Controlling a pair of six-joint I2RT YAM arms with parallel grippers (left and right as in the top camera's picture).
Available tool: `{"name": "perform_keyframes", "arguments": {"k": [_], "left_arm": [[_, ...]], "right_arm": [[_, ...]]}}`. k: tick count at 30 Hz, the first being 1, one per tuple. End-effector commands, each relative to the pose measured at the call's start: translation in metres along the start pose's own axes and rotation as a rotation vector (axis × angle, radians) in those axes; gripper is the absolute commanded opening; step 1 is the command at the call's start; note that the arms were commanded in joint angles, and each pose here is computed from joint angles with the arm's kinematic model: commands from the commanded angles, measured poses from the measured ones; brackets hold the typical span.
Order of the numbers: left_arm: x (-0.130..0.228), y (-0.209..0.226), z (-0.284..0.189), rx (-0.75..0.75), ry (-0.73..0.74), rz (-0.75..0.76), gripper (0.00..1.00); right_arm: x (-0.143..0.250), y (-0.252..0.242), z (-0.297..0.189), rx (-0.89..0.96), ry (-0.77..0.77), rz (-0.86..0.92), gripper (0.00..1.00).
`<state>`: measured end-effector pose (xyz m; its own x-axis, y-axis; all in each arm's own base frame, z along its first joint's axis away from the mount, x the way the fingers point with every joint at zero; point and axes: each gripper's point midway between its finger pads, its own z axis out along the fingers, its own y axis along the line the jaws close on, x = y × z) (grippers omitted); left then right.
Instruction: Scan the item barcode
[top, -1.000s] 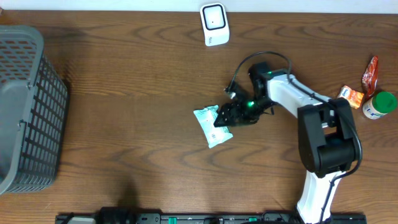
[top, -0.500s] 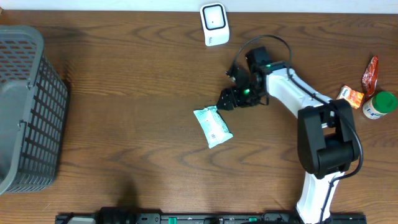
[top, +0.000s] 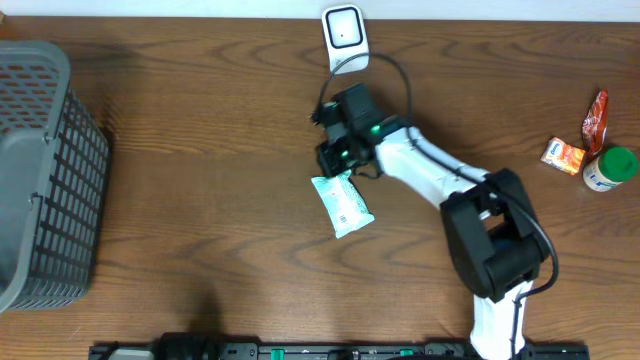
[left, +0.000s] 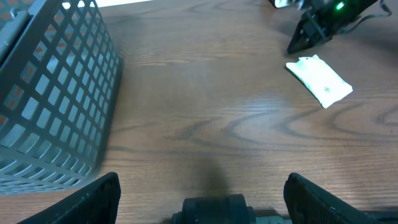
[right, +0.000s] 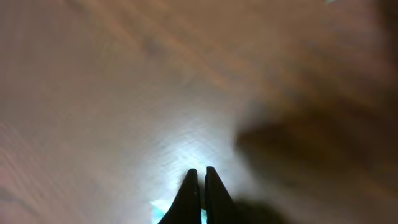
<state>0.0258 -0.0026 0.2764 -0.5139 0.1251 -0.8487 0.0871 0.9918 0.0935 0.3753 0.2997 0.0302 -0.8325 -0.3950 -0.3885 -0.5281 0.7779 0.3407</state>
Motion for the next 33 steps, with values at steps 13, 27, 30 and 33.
{"name": "perform_keyframes", "arguments": {"k": [13, 27, 30, 33], "left_arm": [[0.000, 0.001, -0.001, -0.006, -0.002, 0.012, 0.84], [0.000, 0.001, -0.001, -0.006, -0.002, 0.012, 0.84], [0.000, 0.001, -0.001, -0.006, -0.002, 0.012, 0.84], [0.000, 0.001, -0.001, -0.006, -0.002, 0.012, 0.84]], "right_arm": [[0.035, -0.013, 0.017, 0.269, 0.119, -0.033, 0.01], [0.091, -0.109, -0.035, 0.539, 0.264, 0.517, 0.01], [0.109, -0.087, -0.034, 0.427, 0.366, 0.565, 0.01], [0.123, -0.054, -0.034, 0.271, 0.471, 0.568, 0.01]]}}
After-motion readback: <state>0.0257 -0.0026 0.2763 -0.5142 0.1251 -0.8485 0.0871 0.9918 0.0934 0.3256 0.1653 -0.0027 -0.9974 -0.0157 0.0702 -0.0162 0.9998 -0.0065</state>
